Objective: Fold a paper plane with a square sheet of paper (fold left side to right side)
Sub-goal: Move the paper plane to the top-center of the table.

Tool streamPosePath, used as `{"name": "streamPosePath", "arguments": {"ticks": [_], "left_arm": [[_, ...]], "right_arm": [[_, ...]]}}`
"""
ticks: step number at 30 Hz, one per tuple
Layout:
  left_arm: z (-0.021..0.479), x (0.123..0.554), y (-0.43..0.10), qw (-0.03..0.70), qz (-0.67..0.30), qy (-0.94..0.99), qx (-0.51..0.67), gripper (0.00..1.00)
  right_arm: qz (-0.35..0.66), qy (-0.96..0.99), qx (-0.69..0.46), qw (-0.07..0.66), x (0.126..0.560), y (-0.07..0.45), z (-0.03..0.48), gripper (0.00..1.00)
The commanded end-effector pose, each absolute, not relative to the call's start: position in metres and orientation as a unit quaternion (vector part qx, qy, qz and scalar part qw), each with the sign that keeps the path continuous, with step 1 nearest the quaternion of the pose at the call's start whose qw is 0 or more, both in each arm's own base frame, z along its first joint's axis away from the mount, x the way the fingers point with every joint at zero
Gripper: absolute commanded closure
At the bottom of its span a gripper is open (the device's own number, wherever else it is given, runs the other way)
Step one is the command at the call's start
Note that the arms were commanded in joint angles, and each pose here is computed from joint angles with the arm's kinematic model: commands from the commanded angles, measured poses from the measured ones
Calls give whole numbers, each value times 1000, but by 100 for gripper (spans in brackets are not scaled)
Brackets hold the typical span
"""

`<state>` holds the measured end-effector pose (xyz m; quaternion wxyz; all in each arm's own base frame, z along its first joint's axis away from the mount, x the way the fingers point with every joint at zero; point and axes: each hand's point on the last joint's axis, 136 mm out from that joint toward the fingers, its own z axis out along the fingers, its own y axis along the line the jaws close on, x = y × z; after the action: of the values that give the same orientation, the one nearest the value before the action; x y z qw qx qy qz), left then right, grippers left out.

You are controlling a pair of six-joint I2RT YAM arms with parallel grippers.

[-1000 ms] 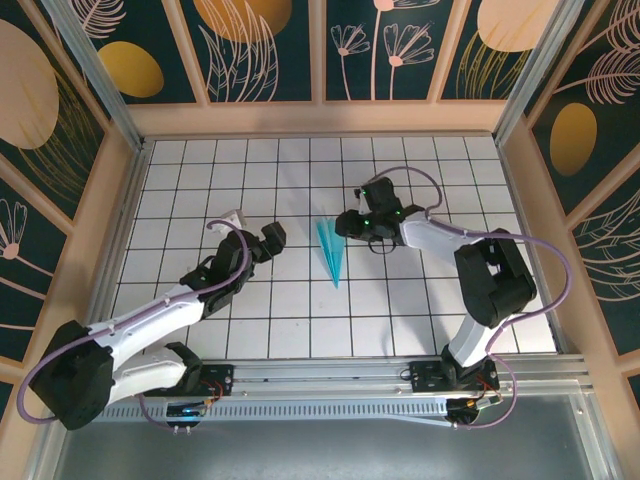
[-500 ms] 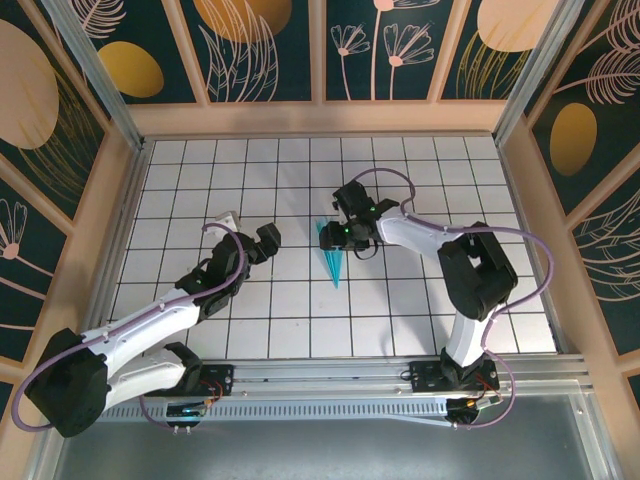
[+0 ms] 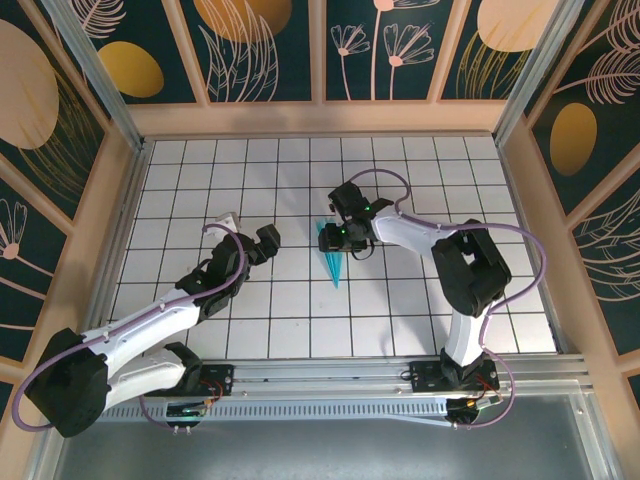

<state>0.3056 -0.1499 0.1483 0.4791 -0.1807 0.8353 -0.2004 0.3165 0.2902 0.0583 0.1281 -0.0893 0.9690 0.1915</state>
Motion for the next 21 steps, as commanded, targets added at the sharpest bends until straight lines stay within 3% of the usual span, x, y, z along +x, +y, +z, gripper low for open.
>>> {"name": "streamPosePath", "arguments": {"ticks": [1, 21], "left_arm": [[148, 307, -145, 484, -189, 835, -181, 1], [143, 309, -149, 475, -185, 843, -174, 1]], "right_arm": [[177, 973, -86, 119, 315, 291, 53, 53], [153, 980, -82, 101, 309, 285, 39, 68]]}}
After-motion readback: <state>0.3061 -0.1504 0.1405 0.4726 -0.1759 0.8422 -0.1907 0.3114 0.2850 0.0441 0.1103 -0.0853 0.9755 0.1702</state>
